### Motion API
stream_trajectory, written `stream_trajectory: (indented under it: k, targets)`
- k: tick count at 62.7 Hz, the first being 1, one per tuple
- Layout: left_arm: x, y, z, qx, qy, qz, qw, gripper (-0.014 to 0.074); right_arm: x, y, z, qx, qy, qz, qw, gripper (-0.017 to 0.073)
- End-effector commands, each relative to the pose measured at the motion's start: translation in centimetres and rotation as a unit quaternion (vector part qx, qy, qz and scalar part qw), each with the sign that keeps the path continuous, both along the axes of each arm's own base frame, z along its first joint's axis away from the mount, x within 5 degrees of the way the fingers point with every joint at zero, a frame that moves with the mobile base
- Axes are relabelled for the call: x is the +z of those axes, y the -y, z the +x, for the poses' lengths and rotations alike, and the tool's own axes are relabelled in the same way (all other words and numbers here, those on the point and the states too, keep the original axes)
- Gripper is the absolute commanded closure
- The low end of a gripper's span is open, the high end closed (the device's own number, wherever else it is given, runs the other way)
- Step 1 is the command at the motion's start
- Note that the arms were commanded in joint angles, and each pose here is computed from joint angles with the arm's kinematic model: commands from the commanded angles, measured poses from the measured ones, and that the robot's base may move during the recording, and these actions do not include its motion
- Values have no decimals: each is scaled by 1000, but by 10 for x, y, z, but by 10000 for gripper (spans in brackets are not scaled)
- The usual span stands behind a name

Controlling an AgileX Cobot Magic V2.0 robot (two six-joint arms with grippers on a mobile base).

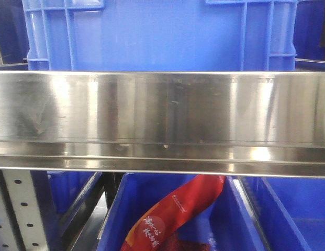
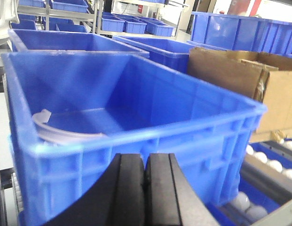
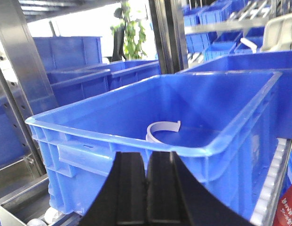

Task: Grab PVC pipe and place in blue bin
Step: 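Lower the left gripper's arc into the blue bin and open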

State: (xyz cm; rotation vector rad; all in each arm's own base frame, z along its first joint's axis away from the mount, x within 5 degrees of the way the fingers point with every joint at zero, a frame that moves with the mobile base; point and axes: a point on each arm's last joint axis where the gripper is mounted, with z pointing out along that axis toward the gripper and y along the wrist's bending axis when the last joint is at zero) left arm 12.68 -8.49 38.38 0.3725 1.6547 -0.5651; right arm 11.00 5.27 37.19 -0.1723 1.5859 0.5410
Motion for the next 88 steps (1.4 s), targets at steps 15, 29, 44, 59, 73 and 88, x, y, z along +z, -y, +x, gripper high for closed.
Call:
stream_trajectory:
  k: [15, 29, 44, 59, 73, 88]
  targets:
    - [8, -10, -16, -1, 45, -24, 999, 704, 12, 6, -9, -11, 71, 25, 997, 727]
    - [8, -10, -16, -1, 45, -24, 999, 704, 12, 6, -9, -10, 66, 23, 997, 727]
    - [8, -10, -16, -1, 45, -24, 999, 704, 12, 6, -9, -10, 66, 23, 997, 727]
    - [8, -10, -16, -1, 45, -24, 999, 704, 10, 6, -10, -9, 63, 21, 998, 727]
    - [8, -10, -16, -1, 45, -24, 999, 704, -13, 21, -27, -49, 78, 0, 996, 727]
    - [8, -10, -16, -1, 45, -24, 999, 704, -70, 44, -45, -163, 73, -29, 983, 727]
